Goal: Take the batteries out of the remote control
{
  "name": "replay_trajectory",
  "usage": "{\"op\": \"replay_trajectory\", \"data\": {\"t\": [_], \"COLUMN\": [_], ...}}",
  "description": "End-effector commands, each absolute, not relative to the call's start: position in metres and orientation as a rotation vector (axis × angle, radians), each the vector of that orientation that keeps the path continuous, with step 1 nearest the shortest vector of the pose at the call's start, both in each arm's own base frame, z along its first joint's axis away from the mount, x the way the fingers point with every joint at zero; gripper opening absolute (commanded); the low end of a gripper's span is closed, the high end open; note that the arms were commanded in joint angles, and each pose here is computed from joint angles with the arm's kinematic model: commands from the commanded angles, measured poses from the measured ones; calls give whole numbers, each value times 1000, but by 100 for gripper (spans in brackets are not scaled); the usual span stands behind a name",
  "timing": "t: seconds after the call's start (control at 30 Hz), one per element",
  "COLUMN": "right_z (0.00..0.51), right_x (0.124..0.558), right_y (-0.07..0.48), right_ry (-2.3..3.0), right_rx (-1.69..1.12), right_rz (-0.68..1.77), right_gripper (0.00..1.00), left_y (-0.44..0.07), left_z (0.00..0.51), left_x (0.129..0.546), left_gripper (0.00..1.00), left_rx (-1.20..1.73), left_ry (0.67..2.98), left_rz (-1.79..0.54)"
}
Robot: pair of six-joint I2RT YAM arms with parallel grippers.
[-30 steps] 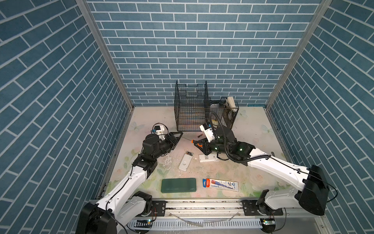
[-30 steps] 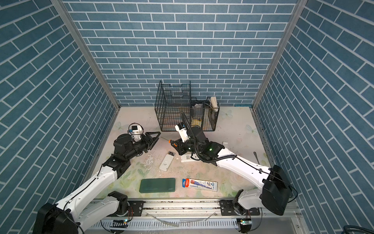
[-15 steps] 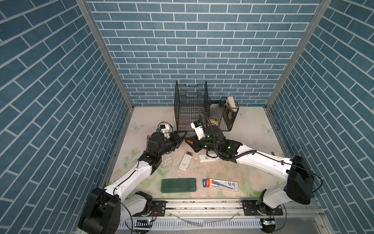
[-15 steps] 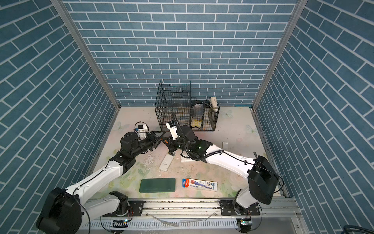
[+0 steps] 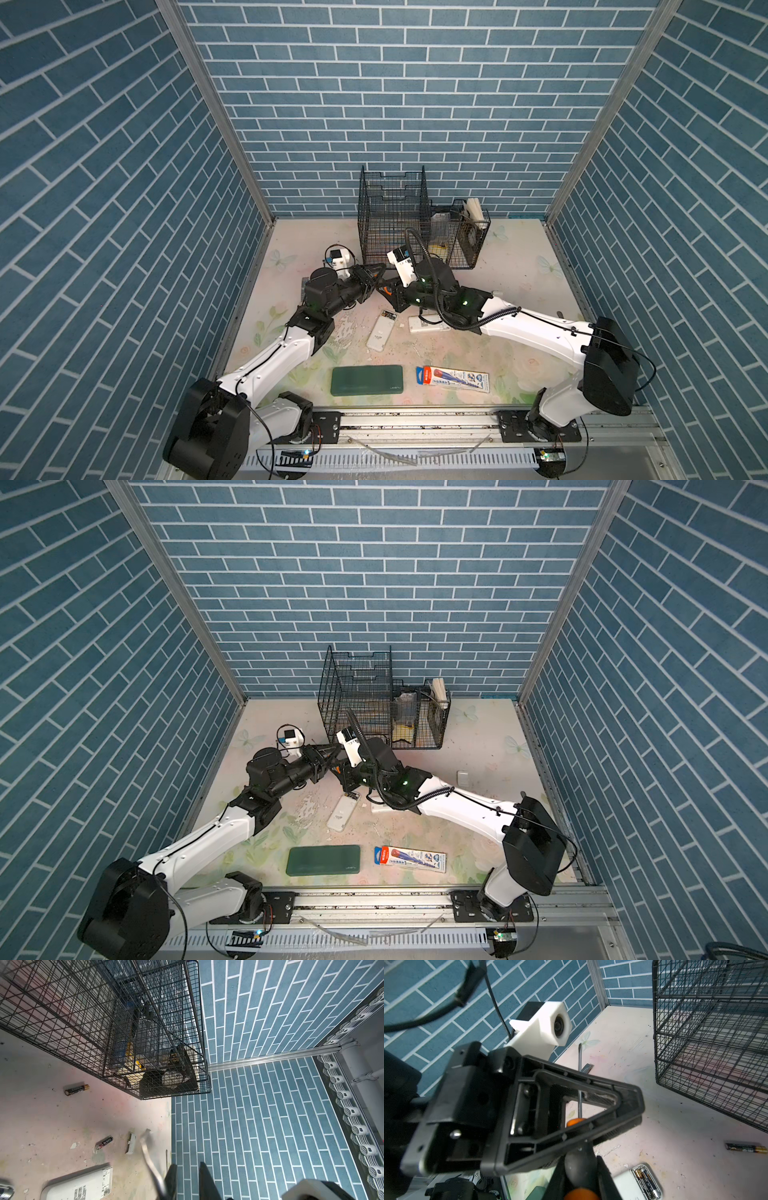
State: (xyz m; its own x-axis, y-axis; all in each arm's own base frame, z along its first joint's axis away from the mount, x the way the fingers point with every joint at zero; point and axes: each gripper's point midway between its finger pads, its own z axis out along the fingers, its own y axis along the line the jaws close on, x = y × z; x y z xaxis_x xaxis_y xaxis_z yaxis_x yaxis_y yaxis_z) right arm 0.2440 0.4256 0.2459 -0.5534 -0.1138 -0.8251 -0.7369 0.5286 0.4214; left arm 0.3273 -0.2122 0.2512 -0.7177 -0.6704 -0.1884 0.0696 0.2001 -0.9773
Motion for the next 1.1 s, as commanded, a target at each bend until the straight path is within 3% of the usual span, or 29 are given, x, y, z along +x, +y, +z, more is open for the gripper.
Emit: {"op": "replay_trajectory", "data": {"t": [0.0, 0.13, 0.23, 0.6, 1.07], "right_z": [288, 290, 287, 272, 286], "right_x": [249, 248, 249, 272, 285], "right_y": [428, 415, 400, 389, 411], "right_ry": [1917, 1950, 1978, 1935, 1878], "right_rx": [-597, -489, -349, 49, 57], "right_rz": [1089, 1123, 1216, 1643, 1813], "right_gripper": [9, 39, 46, 47, 46], "left_y": [-207, -204, -201, -201, -201], "left_z": [244, 247, 254, 274, 282], "left_x": [333, 340, 348, 360, 363], "left_gripper": [0, 0, 0, 0, 0], "left_rx": [-556, -554, -547, -509, -452], "left_ry": [1851, 1814, 1757, 1632, 1604], "left_rz": [-1522, -1530, -1550, -1594, -1556]}}
